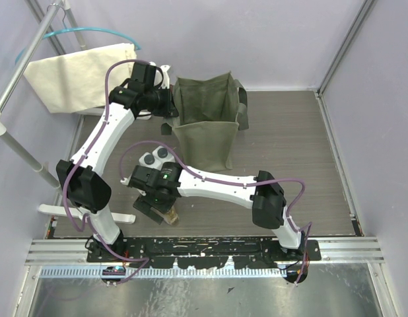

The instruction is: Place the personal care products into the canvas bag

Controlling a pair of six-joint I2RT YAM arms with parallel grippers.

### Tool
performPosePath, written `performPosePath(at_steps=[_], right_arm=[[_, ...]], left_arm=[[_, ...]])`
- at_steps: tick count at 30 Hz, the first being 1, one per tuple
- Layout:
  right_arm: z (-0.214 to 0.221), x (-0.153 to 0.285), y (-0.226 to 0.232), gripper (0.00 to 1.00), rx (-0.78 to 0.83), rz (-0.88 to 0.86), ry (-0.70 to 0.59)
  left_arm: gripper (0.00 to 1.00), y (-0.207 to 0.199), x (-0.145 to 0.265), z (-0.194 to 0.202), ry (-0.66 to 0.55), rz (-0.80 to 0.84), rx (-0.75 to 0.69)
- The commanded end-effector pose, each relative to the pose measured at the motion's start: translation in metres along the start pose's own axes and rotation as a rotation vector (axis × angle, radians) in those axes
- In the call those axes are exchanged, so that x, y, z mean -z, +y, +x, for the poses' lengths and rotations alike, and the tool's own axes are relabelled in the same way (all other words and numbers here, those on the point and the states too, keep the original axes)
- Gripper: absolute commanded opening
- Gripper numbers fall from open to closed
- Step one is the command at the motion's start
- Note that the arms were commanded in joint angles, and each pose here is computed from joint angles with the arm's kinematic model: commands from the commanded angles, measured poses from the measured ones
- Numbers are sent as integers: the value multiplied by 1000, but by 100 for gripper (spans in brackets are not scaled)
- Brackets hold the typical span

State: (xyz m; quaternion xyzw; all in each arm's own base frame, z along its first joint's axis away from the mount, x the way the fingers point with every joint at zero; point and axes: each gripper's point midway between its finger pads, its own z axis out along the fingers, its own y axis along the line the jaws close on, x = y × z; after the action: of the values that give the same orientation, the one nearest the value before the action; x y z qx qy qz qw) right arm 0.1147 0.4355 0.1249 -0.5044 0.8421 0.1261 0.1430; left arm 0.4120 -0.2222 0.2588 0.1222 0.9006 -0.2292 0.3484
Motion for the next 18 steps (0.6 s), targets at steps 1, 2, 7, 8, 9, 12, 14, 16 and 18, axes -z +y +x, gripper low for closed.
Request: performPosePath(at_steps=[1,2,7,8,9,12,14,16,18], right_arm=[[-4,1,3,80,9,-7,1],[-2,0,3,78,9,-4,10],[6,2,-3,56,4,24,32],[6,3,-5,51,0,35,32],[7,3,-7,45,-3,45,30],[10,4,-13,34,-12,80,28],[10,4,-14,31,-24,83,17],[8,6,-16,25,-45,87,-3],[4,12,-19,18,-67,94,-36]], left_arm=[[0,-4,11,3,1,22,-17],[0,-4,11,3,2,23,-17],[0,-4,9,5,6,26,-13],[0,-5,9,5,8,28,-14],[0,-4,9,5,8,27,-13],[0,-5,9,7,12,30,-12],[0,-5,9,7,14,30,-12],[0,-4,9,7,14,30,-12],[0,-4,10,8,12,28,-14]])
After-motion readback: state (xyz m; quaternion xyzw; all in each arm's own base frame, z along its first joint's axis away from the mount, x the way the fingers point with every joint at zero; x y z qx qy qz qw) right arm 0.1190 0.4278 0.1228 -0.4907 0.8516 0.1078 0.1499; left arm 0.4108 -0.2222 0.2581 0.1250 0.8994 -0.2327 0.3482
